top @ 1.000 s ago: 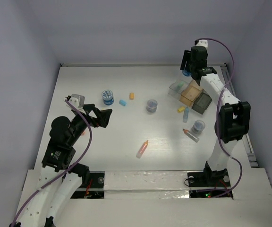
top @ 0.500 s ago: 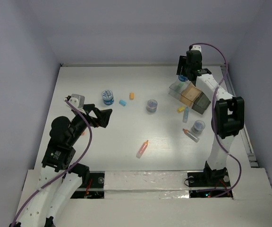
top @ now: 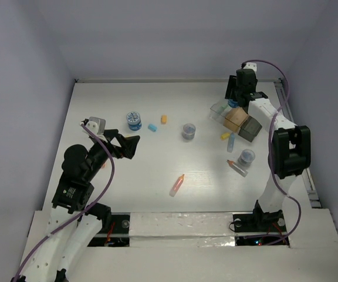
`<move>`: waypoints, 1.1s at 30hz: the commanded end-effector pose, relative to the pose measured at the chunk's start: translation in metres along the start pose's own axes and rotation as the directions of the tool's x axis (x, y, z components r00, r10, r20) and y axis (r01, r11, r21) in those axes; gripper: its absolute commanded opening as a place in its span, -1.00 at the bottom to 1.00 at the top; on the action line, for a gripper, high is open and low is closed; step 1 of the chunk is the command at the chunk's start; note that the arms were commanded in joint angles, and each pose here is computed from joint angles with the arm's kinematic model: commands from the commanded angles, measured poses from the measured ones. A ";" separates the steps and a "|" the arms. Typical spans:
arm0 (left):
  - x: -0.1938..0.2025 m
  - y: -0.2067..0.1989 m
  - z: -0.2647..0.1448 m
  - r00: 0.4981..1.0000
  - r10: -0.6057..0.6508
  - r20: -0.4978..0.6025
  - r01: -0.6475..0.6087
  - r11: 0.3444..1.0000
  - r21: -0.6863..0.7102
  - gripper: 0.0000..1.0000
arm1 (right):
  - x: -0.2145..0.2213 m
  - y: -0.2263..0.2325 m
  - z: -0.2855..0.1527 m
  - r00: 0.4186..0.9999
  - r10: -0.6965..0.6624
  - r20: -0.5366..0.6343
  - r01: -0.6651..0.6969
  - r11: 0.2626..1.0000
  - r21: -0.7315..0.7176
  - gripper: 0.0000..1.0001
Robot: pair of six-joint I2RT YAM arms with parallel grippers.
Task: Sort the stationery into containers
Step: Place the stationery in the storage box.
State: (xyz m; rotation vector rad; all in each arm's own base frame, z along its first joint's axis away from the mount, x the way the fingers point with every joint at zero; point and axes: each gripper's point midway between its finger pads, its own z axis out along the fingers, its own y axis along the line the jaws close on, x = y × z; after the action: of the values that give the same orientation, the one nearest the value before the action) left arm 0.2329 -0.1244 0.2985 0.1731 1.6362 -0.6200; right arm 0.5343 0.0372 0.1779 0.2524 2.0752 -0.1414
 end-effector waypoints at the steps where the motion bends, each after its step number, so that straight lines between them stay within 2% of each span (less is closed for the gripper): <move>1: -0.029 -0.012 -0.004 0.997 0.022 0.079 -0.024 0.999 0.032 0.98 | -0.051 -0.030 -0.023 0.980 0.109 0.168 -0.118 0.992 0.044 -0.42; 10: -0.028 -0.014 -0.003 0.997 0.019 0.075 -0.023 0.999 0.040 0.98 | -0.028 -0.063 -0.010 0.983 0.137 0.126 -0.151 0.983 0.107 -0.39; 19: -0.029 -0.013 -0.003 0.997 0.021 0.075 -0.024 0.999 0.039 0.98 | -0.025 -0.057 0.001 0.982 0.153 0.112 -0.161 0.984 0.071 -0.26; 33: -0.029 -0.013 -0.003 0.997 0.021 0.078 -0.024 0.999 0.036 0.98 | -0.016 -0.054 0.006 0.984 0.155 0.089 -0.161 0.985 0.065 -0.24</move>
State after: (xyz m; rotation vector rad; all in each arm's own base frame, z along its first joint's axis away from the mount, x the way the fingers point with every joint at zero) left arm 0.2316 -0.1270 0.2984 0.1823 1.6366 -0.6284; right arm 0.5164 -0.0169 0.1605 0.4275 2.0727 -0.1625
